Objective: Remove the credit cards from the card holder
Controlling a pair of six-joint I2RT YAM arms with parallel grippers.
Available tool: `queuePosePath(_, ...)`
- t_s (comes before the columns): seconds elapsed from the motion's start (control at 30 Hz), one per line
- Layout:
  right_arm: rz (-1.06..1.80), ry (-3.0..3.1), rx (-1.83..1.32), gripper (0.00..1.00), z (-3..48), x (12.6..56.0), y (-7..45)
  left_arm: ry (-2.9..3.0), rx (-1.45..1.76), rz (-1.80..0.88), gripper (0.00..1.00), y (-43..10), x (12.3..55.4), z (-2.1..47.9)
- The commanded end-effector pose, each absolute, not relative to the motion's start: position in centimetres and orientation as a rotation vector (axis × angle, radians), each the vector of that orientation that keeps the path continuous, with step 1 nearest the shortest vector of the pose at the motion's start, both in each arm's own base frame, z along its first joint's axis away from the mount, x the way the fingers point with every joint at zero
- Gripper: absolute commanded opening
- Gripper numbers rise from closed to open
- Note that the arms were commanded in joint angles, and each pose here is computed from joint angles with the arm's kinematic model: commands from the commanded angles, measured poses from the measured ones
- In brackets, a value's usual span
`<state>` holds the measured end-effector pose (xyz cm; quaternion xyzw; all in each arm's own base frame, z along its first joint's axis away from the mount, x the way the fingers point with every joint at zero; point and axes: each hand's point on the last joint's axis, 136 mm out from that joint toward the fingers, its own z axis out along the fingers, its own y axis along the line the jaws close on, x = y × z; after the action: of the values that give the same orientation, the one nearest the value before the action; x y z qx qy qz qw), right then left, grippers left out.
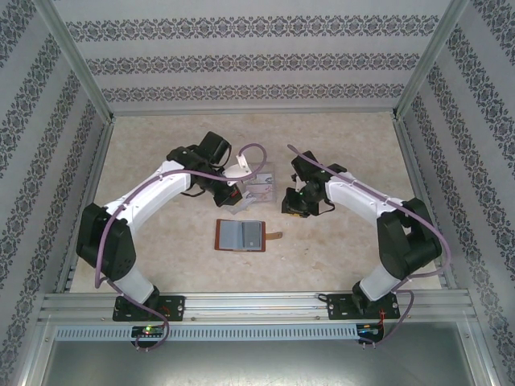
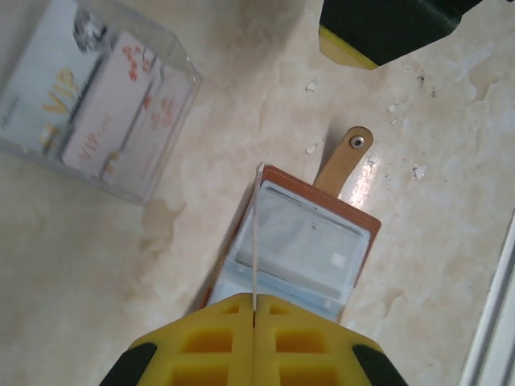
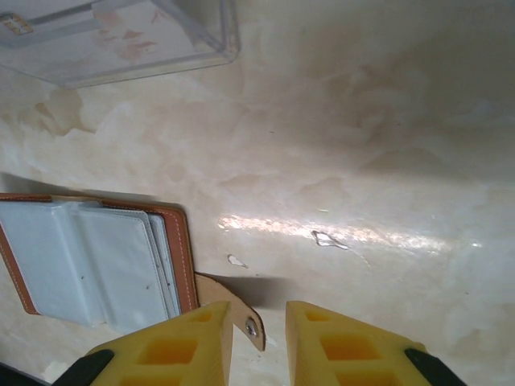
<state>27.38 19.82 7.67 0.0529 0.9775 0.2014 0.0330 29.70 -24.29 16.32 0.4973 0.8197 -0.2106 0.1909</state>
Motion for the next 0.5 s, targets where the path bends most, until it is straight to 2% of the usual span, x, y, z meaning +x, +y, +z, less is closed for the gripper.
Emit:
queuePosePath(0.0, 0.582, 3.001, 0.150, 0.26, 7.9, 27.0, 18.8, 2.156, 1.589, -0.569, 0.00, -24.5, 29.8, 17.2)
queuePosePath(0.47, 0.582, 2.980, 0.177, 0.26, 8.3, 27.1, 18.0, 1.984, 1.753, -0.406, 0.00, -26.7, 36.2, 17.5)
